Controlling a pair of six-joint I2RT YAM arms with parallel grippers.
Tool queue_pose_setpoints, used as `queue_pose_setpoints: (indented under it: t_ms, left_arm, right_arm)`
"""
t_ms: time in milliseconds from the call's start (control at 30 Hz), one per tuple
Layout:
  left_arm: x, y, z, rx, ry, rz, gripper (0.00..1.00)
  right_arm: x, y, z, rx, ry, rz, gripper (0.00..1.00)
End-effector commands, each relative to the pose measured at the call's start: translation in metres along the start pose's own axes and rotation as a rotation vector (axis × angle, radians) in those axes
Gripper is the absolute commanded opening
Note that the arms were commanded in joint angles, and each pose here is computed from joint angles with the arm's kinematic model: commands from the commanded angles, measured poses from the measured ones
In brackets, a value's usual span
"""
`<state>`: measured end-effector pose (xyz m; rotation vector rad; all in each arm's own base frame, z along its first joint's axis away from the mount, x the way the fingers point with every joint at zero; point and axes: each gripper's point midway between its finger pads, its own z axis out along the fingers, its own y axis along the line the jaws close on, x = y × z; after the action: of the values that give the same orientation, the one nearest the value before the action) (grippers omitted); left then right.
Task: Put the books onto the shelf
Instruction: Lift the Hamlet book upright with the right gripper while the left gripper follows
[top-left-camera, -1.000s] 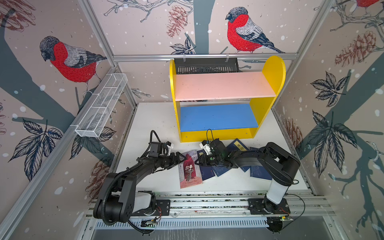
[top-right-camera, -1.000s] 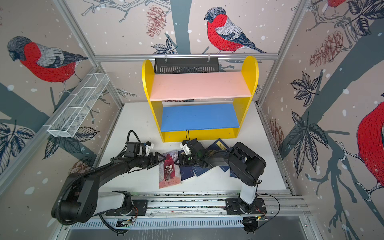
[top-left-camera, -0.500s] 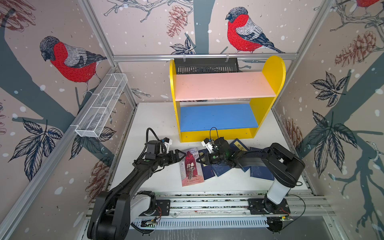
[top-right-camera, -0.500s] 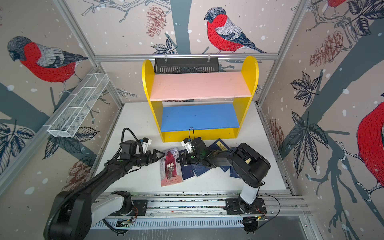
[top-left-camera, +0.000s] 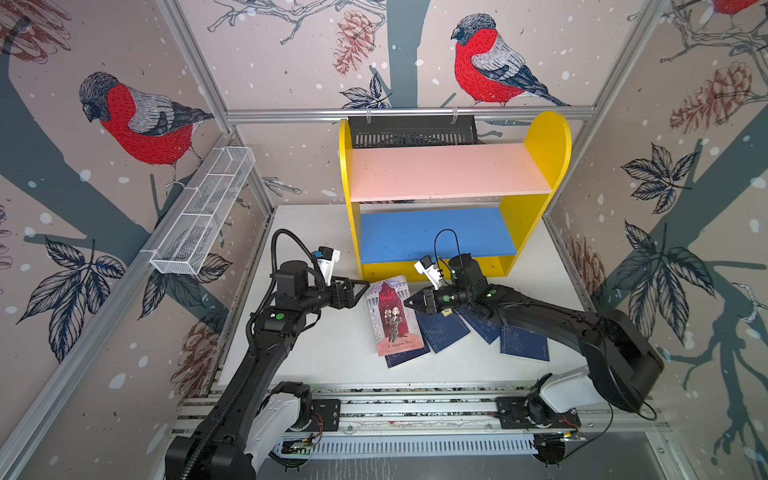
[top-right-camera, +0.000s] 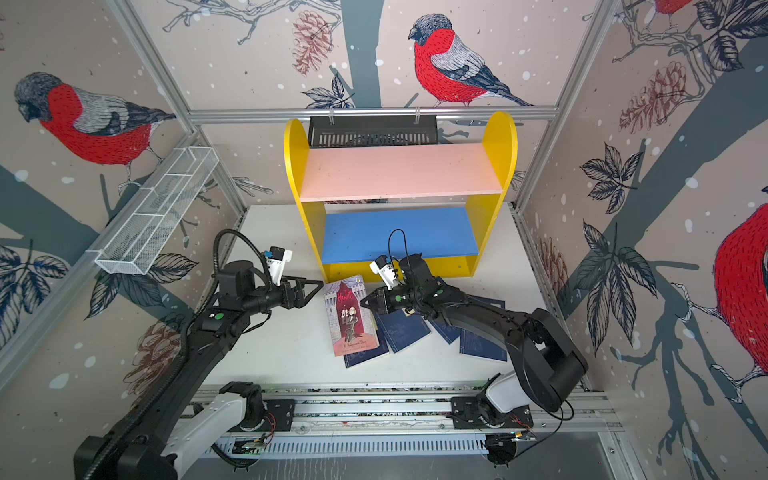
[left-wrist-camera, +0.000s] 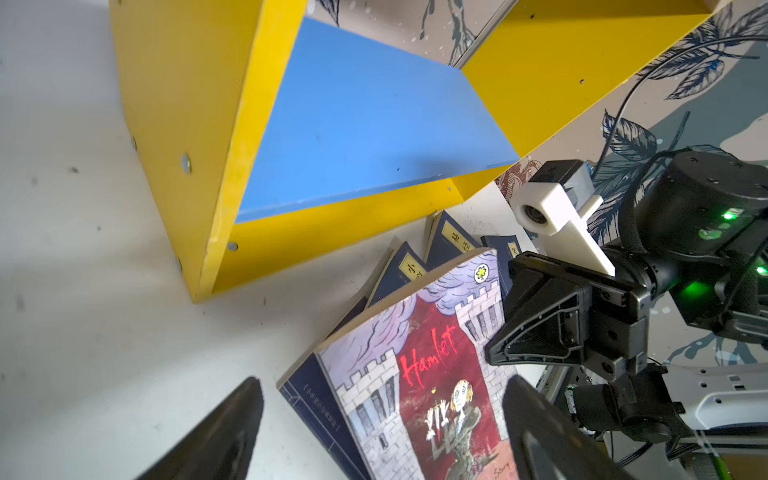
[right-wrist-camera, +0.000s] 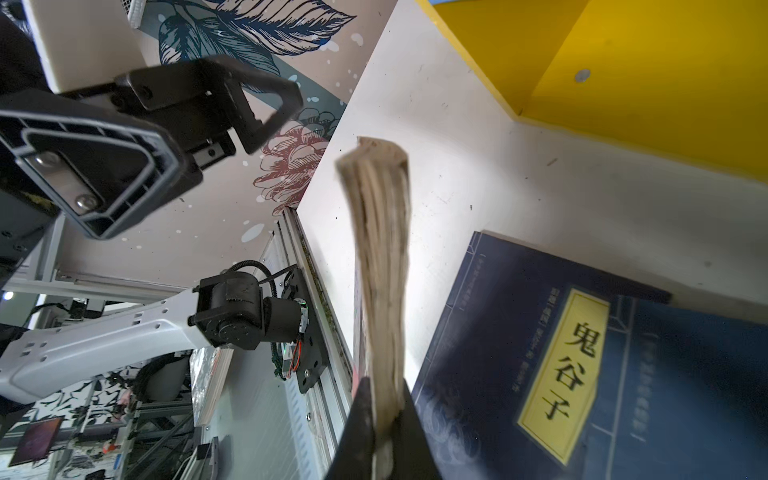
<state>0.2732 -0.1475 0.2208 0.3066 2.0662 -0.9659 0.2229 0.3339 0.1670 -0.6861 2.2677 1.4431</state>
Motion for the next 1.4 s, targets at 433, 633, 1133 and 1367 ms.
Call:
queue_pose_setpoints:
  t_ms: [433,633,1133,1367]
  left_arm:
    - [0.017,-0.072,-0.003,0.467,0.122,-0.058,0.91]
    - [0.027,-0.078,0.004,0.493,0.165,-0.045,0.89]
    - [0.020,-0.108,0.002,0.648,0.221,-0.119,0.44]
    - [0.016,-0.107,0.003,0.629,0.198,-0.145,0.00]
  right_arm:
    - [-0.029,0.049,-0.066,-0.182,-0.071,-0.124,0.02]
    - [-0.033,0.077,-0.077,-0.285,-0.099,-0.174,0.02]
    - [-0.044,0.087,-0.069,-0.328,-0.086,-0.207,0.02]
    - [-0.046,0.083,-0.057,-0.326,-0.070,-0.200,0.06]
